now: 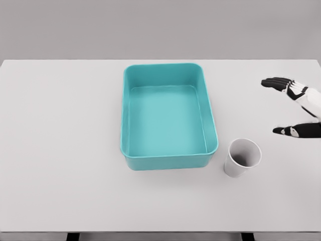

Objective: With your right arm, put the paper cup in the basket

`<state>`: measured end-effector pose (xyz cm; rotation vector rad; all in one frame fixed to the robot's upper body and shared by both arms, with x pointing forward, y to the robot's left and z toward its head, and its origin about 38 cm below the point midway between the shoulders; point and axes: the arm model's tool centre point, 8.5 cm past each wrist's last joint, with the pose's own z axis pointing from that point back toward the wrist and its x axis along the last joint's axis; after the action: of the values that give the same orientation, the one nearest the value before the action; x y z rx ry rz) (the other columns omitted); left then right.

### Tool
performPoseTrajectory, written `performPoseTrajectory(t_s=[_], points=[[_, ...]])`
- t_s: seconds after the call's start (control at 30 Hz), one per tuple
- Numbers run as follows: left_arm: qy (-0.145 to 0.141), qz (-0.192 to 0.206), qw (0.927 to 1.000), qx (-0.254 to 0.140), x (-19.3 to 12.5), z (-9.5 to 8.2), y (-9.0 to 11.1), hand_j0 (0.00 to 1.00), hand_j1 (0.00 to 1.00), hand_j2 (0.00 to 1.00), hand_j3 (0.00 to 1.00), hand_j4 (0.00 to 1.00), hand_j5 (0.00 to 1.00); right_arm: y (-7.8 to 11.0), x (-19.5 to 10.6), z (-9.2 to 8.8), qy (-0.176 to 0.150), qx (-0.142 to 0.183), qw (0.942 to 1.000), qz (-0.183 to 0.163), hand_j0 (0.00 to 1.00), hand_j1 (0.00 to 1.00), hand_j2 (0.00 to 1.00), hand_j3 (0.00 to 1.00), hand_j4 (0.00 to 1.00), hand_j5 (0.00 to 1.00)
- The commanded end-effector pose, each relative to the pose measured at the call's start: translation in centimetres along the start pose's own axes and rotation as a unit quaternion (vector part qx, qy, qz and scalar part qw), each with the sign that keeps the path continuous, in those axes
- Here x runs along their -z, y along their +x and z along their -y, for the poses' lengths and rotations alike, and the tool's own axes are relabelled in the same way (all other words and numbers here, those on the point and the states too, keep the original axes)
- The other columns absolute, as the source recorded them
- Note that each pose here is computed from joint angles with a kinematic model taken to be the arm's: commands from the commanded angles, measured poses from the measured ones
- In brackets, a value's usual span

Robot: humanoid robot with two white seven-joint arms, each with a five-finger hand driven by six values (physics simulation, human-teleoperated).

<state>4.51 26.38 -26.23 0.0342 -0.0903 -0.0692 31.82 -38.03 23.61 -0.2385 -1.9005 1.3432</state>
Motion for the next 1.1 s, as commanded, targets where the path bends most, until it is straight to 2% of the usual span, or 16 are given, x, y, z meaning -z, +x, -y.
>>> performPoseTrajectory(t_s=[0.0,0.13,0.2,0.3,0.37,0.4,0.43,0.53,0.6,0.7,0.77,0.83,0.93,1.07], points=[[0.0,-0.001,1.0,0.0,0.0,0.0,-0.1,1.0,1.0,1.0,1.0,1.0,1.0,0.5,-0.4,0.6,-0.012,0.061,0.9975,0.032,1.0,1.0,1.0,1.0,1.0,1.0],[0.0,0.0,1.0,0.0,0.0,0.0,0.0,1.0,1.0,1.0,1.0,1.0,1.0,0.6,-2.5,1.3,0.025,0.116,0.9925,0.031,1.0,1.0,1.0,1.0,1.0,1.0],[0.0,-0.001,1.0,0.0,0.0,0.0,0.0,1.0,1.0,1.0,1.0,1.0,1.0,0.4,-3.4,1.0,0.026,0.149,0.9883,0.024,1.0,1.0,1.0,1.0,1.0,1.0],[0.0,0.0,1.0,0.0,0.0,0.0,0.0,1.0,1.0,1.0,1.0,1.0,1.0,-0.1,-4.5,-0.1,0.028,0.181,0.9831,0.009,1.0,1.0,1.0,1.0,1.0,1.0],[0.0,0.0,1.0,0.0,0.0,0.0,0.0,1.0,1.0,1.0,1.0,1.0,1.0,-0.2,-5.3,-1.5,0.03,0.206,0.9782,0.0,1.0,1.0,1.0,1.0,1.0,1.0],[0.0,-0.001,1.0,0.0,0.0,0.0,-0.1,1.0,1.0,1.0,1.0,1.0,1.0,-0.2,-5.6,-2.0,0.027,0.218,0.9756,-0.002,1.0,1.0,1.0,1.0,1.0,1.0],[0.0,-0.001,1.0,0.0,0.0,0.0,-0.1,1.0,1.0,1.0,1.0,1.0,1.0,-0.2,-6.2,-2.5,0.021,0.24,0.9706,-0.005,1.0,1.0,1.0,1.0,1.0,1.0],[0.0,0.0,1.0,0.0,0.0,0.0,0.0,1.0,1.0,1.0,1.0,1.0,1.0,-0.2,-6.7,-3.6,0.018,0.261,0.9652,-0.01,1.0,1.0,1.0,1.0,1.0,1.0],[0.0,0.0,1.0,0.0,0.0,0.0,0.0,1.0,1.0,1.0,1.0,1.0,1.0,-0.2,-7.0,-4.9,0.0,0.277,0.9607,-0.01,1.0,1.0,1.0,1.0,1.0,1.0],[0.0,0.0,1.0,0.0,0.0,0.0,0.0,1.0,1.0,1.0,1.0,1.0,1.0,-1.0,-7.6,-7.5,-0.02,0.31,0.9502,-0.022,1.0,1.0,1.0,1.0,1.0,1.0],[0.0,0.0,1.0,0.0,0.0,0.0,0.0,1.0,1.0,1.0,1.0,1.0,1.0,-1.2,-7.7,-7.9,-0.032,0.328,0.9438,-0.021,1.0,1.0,1.0,1.0,1.0,1.0],[0.0,0.0,1.0,0.0,0.0,0.0,0.0,1.0,1.0,1.0,1.0,1.0,1.0,-1.3,-7.9,-8.3,-0.084,0.361,0.9286,-0.009,1.0,1.0,1.0,1.0,1.0,1.0],[0.0,0.0,1.0,0.0,0.0,0.0,0.0,1.0,1.0,1.0,1.0,1.0,1.0,-1.6,-8.0,-9.3,-0.088,0.38,0.9208,-0.021,1.0,1.0,1.0,1.0,1.0,1.0],[0.0,0.0,1.0,0.0,0.0,0.0,0.0,1.0,1.0,1.0,1.0,1.0,1.0,-2.1,-7.9,-10.9,-0.081,0.418,0.9028,-0.057,1.0,1.0,1.0,1.0,1.0,1.0]])
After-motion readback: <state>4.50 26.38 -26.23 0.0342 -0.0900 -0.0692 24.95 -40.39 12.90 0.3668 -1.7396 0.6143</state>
